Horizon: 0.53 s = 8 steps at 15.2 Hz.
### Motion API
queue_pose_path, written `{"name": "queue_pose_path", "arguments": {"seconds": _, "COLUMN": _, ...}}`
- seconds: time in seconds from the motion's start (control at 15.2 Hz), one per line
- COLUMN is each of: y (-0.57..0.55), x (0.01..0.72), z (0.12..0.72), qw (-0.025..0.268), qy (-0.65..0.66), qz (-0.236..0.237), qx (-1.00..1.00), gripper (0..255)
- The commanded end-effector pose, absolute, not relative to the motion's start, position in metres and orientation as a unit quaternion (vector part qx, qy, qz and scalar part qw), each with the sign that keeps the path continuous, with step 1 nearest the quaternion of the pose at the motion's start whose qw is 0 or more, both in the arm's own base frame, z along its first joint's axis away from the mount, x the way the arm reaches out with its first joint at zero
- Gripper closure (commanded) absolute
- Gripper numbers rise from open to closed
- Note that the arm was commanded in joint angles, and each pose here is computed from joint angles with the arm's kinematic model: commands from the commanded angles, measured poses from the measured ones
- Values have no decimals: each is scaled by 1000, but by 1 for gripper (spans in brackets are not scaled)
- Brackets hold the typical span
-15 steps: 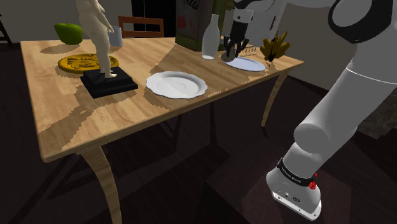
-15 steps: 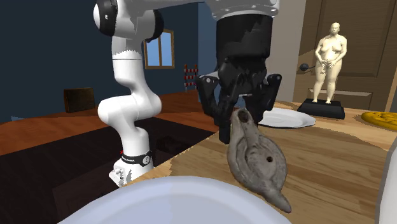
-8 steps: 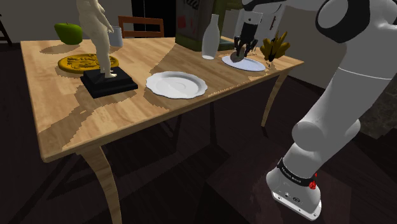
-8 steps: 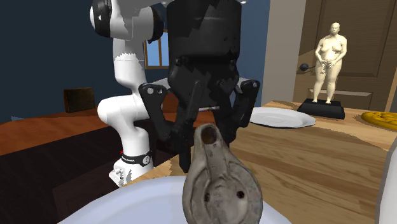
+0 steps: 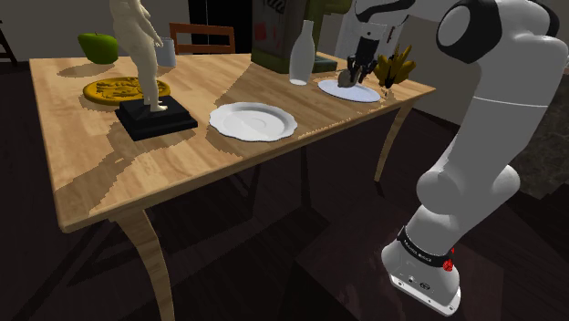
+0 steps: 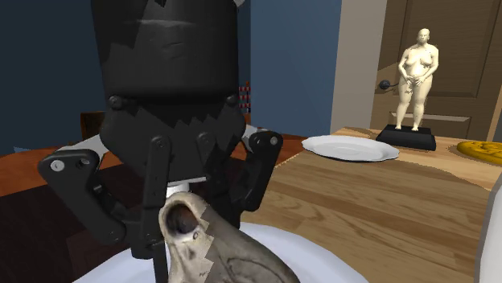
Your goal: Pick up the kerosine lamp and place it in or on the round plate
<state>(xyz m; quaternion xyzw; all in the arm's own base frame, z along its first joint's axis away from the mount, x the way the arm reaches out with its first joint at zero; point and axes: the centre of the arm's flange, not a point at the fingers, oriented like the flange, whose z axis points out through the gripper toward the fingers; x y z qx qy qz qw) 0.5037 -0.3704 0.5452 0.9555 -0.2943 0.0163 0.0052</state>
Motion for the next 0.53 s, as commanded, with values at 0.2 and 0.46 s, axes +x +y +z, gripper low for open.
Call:
{"name": "queue_pose_path", "arguments": {"seconds": 0.2, "y": -367, "x": 508, "z": 509, "qw": 3, "qy": -292, "qz": 10, "qx": 956, "gripper": 255}}
{"name": "queue_pose_path", "arguments": {"seconds": 0.46, "y": -367, "x": 508, "z": 497, "qw": 3, "qy": -292, "qz": 10, "qx": 956, "gripper": 255}}
